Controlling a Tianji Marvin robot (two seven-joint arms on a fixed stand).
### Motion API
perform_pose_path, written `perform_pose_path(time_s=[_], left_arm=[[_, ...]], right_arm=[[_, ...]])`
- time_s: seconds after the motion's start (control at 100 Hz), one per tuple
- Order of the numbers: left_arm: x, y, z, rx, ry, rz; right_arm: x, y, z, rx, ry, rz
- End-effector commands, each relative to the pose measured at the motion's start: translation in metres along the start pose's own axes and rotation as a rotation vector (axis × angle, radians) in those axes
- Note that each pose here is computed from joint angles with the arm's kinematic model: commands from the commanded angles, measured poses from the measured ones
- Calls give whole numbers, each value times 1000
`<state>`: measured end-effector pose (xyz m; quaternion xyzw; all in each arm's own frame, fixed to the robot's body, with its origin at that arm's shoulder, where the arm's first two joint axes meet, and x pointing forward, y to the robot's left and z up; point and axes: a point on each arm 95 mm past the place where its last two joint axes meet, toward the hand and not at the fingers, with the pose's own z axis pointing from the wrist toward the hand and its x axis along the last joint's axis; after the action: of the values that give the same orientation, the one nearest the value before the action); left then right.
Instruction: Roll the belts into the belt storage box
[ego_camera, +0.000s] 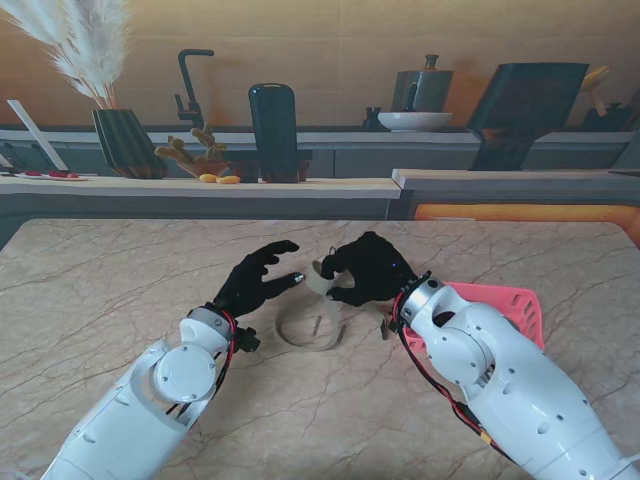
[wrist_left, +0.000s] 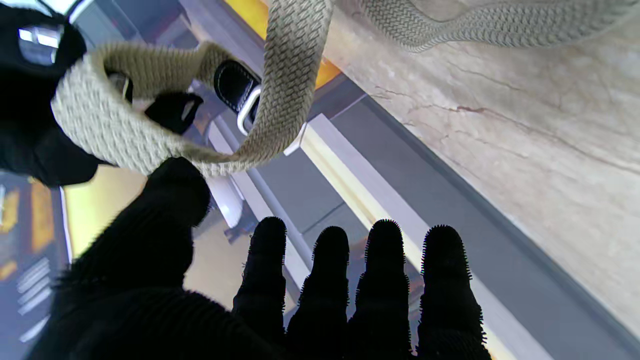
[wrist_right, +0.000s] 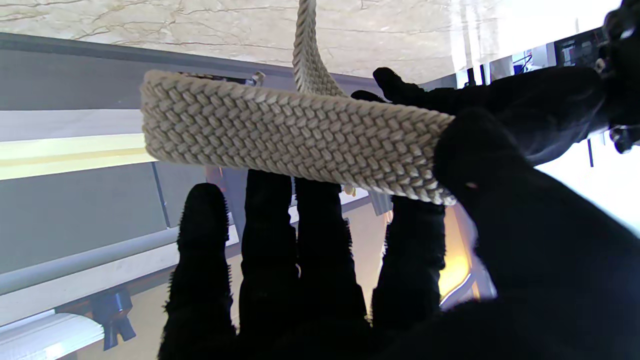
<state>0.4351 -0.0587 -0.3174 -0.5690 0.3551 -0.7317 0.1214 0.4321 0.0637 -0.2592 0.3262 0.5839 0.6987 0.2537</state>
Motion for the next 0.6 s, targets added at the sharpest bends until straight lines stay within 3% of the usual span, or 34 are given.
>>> perform_pose_path(time_s=[0.0, 0.15, 0.3, 0.59], left_arm=[[-2, 0, -1, 1, -1, -30], [0, 4, -1, -41, 43, 48], [7, 14, 2, -8, 81, 87], [16, 25, 5, 5, 166, 172]], right_arm=[[3, 4, 1, -19, -8, 13], [3, 9, 3, -41, -40, 50], [6, 6, 6, -31, -66, 122], [7, 3, 13, -37, -87, 146]])
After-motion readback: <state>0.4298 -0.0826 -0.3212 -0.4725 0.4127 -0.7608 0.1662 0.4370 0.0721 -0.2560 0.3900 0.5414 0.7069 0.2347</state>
